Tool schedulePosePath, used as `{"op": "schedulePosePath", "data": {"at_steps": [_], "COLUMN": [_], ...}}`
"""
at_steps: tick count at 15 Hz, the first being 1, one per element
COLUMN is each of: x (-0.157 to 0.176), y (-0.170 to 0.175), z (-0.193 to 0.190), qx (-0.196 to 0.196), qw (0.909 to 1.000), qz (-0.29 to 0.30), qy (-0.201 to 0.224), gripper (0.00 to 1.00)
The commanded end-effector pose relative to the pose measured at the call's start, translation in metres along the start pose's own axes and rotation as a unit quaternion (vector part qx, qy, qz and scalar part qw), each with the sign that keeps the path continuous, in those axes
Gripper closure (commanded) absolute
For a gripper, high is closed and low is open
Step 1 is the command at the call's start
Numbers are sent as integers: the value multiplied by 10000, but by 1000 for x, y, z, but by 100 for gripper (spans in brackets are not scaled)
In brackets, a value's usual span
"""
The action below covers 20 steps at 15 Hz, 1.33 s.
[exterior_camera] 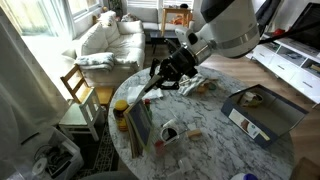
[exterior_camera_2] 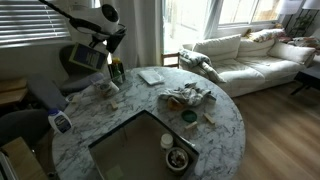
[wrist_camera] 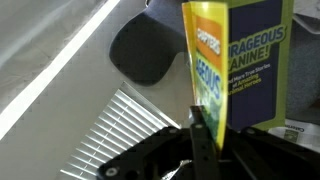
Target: Put the yellow book in the clear container on the left
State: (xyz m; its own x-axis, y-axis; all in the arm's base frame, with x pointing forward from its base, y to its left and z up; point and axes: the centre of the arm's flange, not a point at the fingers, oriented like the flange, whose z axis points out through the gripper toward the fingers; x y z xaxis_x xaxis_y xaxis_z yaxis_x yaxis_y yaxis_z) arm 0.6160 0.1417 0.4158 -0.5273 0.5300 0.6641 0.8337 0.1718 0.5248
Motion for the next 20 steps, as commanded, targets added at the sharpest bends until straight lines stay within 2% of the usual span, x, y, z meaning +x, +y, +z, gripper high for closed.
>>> {"op": "schedulePosePath", "data": {"at_steps": [1,6,9,14,17,20], "x": [-19,-44,-59,-62,-60,-59], "y": [5,-2,-8,-16,-22,-30], "z": [15,26,32,41,45,53], "qx": [-272,-717,-1188,-1995,-2265,-2321], "qw": [9995,9974,9924,9748,9636,9575], "qz": [-135,19,194,851,1231,1498], "qy": [46,-101,-245,-512,-709,-833], "gripper": [100,100,100,100,100,100]}}
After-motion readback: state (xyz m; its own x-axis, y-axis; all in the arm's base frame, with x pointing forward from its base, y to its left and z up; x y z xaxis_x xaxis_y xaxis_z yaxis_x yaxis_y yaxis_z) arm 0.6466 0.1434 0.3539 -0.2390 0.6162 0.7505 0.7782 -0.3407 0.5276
